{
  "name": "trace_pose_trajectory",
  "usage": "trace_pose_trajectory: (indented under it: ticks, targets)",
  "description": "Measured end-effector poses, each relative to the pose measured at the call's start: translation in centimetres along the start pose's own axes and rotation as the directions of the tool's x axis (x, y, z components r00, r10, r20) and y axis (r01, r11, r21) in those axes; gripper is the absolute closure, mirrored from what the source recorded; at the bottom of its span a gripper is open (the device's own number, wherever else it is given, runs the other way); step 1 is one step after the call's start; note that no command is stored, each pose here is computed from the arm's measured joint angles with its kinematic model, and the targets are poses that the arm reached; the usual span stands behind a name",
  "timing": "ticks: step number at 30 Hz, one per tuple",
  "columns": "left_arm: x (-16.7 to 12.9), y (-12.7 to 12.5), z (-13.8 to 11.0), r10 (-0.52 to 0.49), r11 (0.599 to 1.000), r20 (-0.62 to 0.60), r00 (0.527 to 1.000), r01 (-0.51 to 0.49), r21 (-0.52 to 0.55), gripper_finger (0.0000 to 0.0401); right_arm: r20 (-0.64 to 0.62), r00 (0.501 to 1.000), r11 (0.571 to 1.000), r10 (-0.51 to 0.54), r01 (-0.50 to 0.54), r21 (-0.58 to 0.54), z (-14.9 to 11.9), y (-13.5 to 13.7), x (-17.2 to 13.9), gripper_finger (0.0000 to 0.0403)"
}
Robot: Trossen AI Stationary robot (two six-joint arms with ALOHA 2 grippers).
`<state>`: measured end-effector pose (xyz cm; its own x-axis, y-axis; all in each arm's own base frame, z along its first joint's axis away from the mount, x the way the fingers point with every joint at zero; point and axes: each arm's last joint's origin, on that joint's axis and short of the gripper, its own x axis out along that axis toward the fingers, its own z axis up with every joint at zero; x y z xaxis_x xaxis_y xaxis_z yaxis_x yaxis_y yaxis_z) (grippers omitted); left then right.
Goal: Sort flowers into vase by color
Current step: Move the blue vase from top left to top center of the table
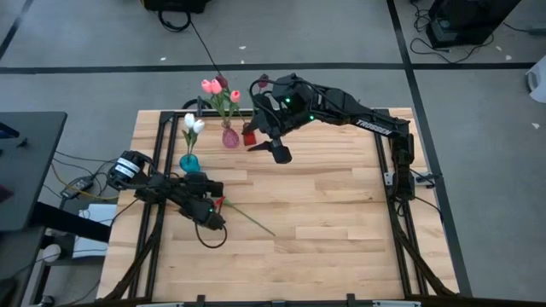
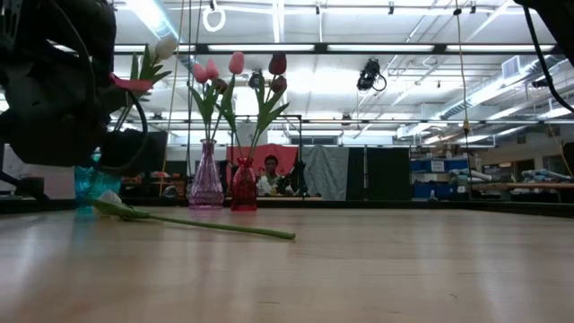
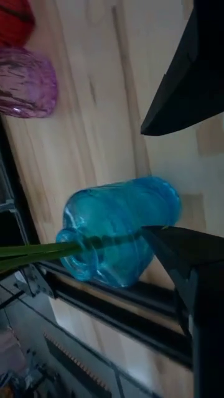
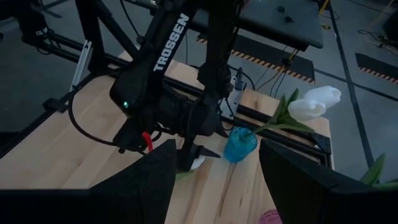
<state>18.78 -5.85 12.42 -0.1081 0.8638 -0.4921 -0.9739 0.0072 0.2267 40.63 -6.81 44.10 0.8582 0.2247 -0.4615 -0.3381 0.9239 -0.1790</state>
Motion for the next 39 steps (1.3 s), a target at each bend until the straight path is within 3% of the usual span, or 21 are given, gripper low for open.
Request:
trace_pose_trajectory:
  ticks: [9, 18, 33, 39]
  targets:
    - [-2.0, 0.0, 2.6, 0.162, 0.984, -0.028, 0.986, -0.159, 0.086, 0.0147, 0.004, 1.000, 1.000, 0.000, 0.000, -0.002, 0.1, 0.0, 0.0, 0.0163]
    - [0.4, -0.1, 3.3, 0.300, 0.944, -0.081, 0.951, -0.283, 0.171, 0.0147, -0.014, 1.000, 1.000, 0.025, -0.025, -0.001, 0.1, 0.7, 0.2, 0.0163]
    - [1.5, -0.3, 3.9, 0.373, 0.910, -0.142, 0.917, -0.332, 0.247, 0.0147, -0.019, 1.000, 0.999, 0.023, -0.023, -0.026, 0.0, 0.7, 0.2, 0.0163]
    - [0.5, -1.2, 4.5, 0.350, 0.924, -0.208, 0.913, -0.299, 0.240, 0.0147, -0.020, 1.000, 0.999, 0.018, -0.018, -0.037, -0.1, 0.4, 0.1, 0.0163]
